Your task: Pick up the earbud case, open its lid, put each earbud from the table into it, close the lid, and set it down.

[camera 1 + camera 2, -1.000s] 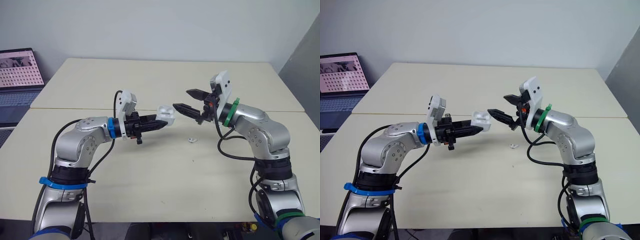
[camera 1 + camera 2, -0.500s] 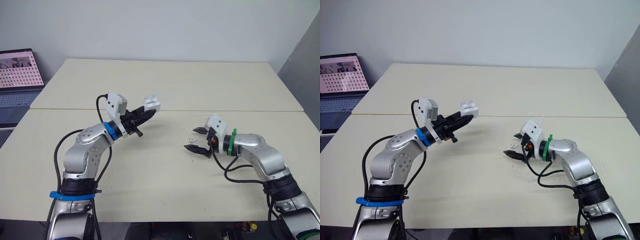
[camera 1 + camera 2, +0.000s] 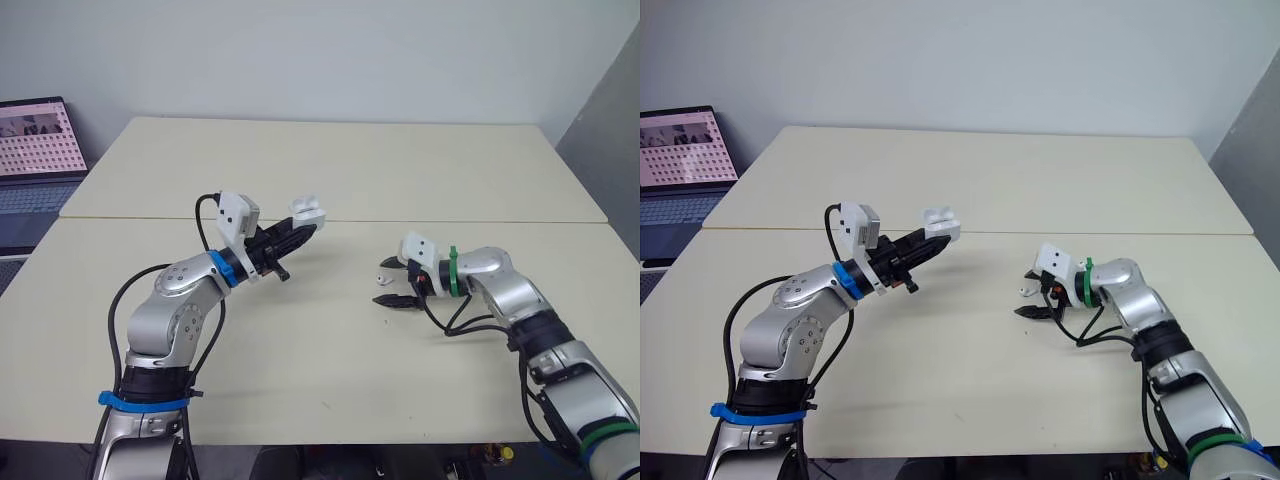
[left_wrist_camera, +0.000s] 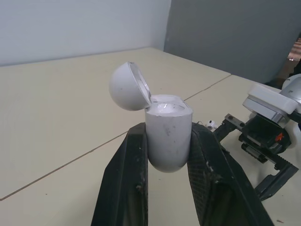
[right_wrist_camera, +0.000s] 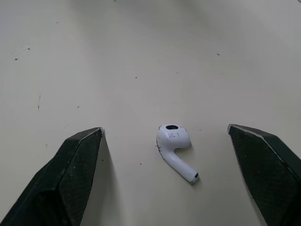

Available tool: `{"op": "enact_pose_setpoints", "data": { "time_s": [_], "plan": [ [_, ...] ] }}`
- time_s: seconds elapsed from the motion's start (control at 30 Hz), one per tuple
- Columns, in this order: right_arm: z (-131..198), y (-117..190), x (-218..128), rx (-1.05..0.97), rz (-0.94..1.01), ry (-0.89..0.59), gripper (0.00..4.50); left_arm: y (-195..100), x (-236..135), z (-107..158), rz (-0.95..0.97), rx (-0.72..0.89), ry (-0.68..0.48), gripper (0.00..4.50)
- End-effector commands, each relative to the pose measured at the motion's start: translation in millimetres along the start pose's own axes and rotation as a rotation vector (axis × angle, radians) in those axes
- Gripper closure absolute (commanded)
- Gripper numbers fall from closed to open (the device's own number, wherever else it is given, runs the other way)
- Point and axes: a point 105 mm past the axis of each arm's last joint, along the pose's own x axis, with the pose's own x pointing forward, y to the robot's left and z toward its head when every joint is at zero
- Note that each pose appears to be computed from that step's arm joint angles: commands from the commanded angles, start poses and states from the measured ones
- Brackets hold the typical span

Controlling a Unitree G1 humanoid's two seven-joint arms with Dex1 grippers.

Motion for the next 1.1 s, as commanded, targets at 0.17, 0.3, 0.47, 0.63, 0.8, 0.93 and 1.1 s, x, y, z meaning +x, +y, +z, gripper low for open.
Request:
{"op": "enact_pose_setpoints", "data": {
  "time_s": [0.17,0.3,0.47,0.63,0.8,0.93,1.1],
  "plan": [
    [3.3,-10.1,-1.1,-0.056,0.020,0.022,1.70,-6.5,1.5,15.0,-0.014,0.053,-0.046,3.74],
    [2.2,-12.2,-4.4,-0.054,0.021,0.022,3.21,-6.2,0.9,13.7,-0.012,0.051,-0.044,3.74],
    [-3.4,-14.0,-17.4,-0.059,0.023,0.044,4.11,-5.4,3.2,12.8,-0.011,0.050,-0.047,3.74],
    [-9.8,-14.7,-64.9,-0.096,-0.014,0.123,4.11,-5.2,5.3,14.1,0.019,0.050,-0.076,3.74],
    [-46.5,-4.9,-136.8,-0.118,-0.049,0.388,4.11,-4.3,-2.2,2.8,0.058,0.036,-0.065,3.74],
    [-70.0,6.0,-170.7,-0.065,-0.063,0.534,4.11,-5.0,-4.8,-0.4,0.072,0.028,-0.065,3.74],
    [-93.7,15.0,-188.7,0.017,-0.098,0.617,4.11,-7.8,-4.3,-3.8,0.073,0.022,-0.061,3.74]
  ]
}}
